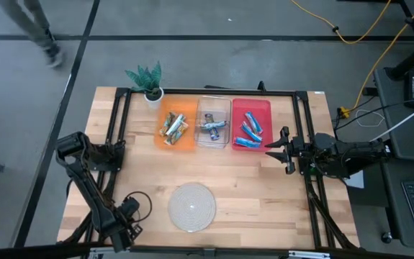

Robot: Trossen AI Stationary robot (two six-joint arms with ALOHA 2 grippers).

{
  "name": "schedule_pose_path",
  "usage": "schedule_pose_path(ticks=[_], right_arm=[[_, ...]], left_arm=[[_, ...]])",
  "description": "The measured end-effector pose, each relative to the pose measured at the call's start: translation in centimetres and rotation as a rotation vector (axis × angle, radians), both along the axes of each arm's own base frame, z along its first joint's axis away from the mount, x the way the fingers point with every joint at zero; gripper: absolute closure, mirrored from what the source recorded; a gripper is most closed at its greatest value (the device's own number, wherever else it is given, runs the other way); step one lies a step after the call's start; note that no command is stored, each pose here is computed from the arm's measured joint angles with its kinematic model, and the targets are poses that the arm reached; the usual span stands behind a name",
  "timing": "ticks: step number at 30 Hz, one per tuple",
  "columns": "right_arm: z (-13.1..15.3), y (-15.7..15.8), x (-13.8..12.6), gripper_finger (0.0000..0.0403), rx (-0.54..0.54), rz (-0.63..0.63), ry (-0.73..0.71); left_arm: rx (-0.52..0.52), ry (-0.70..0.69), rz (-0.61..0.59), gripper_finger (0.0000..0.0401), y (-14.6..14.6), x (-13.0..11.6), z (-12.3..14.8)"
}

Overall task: Pick and place Granola Bars by type
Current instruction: Put the red granola bar into the pink bin

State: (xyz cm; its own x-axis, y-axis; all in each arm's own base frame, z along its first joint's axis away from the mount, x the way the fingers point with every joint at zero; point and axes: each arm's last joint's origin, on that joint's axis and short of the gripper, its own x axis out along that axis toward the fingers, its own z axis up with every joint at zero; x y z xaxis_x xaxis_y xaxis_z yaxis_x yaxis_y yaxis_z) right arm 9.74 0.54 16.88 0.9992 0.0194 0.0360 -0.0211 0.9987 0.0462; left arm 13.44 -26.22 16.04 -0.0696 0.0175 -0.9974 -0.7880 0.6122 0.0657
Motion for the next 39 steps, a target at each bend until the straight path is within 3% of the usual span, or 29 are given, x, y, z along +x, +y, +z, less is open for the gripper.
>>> schedule_pose_path(ticks=[16, 39], right_arm=[[0.0, 0.0, 0.0, 0.0271, 0.000, 0.000, 0.000], [0.0, 0.0, 0.0, 0.0271, 0.000, 0.000, 0.000]], left_arm=[[0.044, -0.018, -0.066, 0.0337, 0.0, 2.2, 3.8], [0.097, -0.333, -0.301, 0.0336, 2.0, 9.7, 10.4]])
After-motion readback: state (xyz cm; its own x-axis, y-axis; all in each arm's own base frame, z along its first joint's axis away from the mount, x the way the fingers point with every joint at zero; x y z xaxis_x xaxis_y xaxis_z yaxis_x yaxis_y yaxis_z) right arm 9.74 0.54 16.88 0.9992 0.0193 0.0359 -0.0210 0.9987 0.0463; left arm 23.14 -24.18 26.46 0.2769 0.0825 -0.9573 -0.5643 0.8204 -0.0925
